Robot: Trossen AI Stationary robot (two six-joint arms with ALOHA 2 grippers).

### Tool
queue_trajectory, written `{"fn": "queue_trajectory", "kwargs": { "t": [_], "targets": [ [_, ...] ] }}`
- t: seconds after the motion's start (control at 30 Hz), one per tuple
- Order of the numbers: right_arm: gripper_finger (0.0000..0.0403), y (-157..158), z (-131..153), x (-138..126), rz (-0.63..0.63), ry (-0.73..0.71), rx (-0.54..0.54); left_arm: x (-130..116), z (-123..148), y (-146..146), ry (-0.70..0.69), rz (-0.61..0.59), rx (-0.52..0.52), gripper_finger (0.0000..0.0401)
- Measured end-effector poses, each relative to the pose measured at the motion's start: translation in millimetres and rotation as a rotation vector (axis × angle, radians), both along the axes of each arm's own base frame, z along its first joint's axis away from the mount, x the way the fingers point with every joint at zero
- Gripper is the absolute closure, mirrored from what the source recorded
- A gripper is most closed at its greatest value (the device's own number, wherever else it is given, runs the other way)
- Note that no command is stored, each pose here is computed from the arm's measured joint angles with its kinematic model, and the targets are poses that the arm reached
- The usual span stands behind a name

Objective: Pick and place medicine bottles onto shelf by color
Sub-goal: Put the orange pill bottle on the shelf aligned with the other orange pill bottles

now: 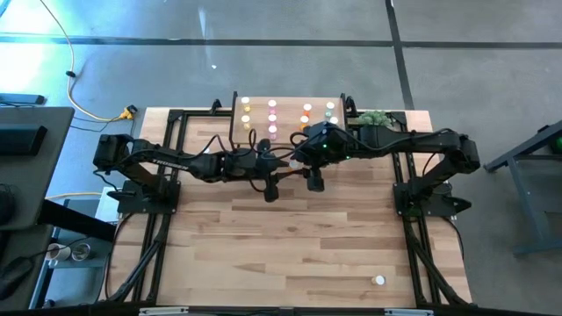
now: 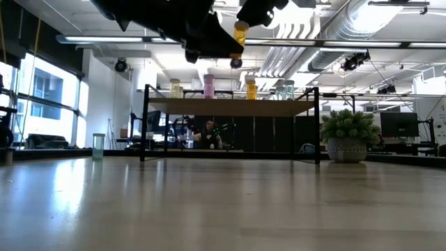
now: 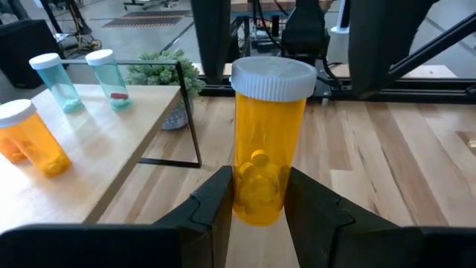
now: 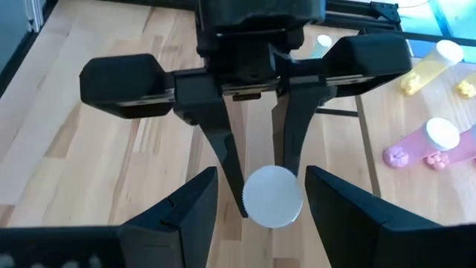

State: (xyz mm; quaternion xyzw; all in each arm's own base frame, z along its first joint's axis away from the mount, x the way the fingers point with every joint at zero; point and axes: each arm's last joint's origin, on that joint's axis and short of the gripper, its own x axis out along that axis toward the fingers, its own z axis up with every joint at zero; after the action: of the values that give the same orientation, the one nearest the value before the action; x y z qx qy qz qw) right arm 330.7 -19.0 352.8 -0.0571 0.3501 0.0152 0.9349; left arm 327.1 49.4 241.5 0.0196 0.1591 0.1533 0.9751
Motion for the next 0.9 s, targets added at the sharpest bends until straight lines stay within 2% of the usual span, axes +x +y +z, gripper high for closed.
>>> {"fn": "queue_trajectory", "kwargs": {
  "t": [0.57,0.9],
  "targets": [
    [0.021,-0.1,-0.5,0.3,-0.001,0.003,0.001,1.1,2.9,-0.2,-0.031,-0.003,0.01,0.0302],
    [0.0281,-1.7,-0.5,0.2,-0.033,0.002,0.03,1.1,3.0,-0.3,-0.032,-0.004,0.009,0.0302]
  ]
}}
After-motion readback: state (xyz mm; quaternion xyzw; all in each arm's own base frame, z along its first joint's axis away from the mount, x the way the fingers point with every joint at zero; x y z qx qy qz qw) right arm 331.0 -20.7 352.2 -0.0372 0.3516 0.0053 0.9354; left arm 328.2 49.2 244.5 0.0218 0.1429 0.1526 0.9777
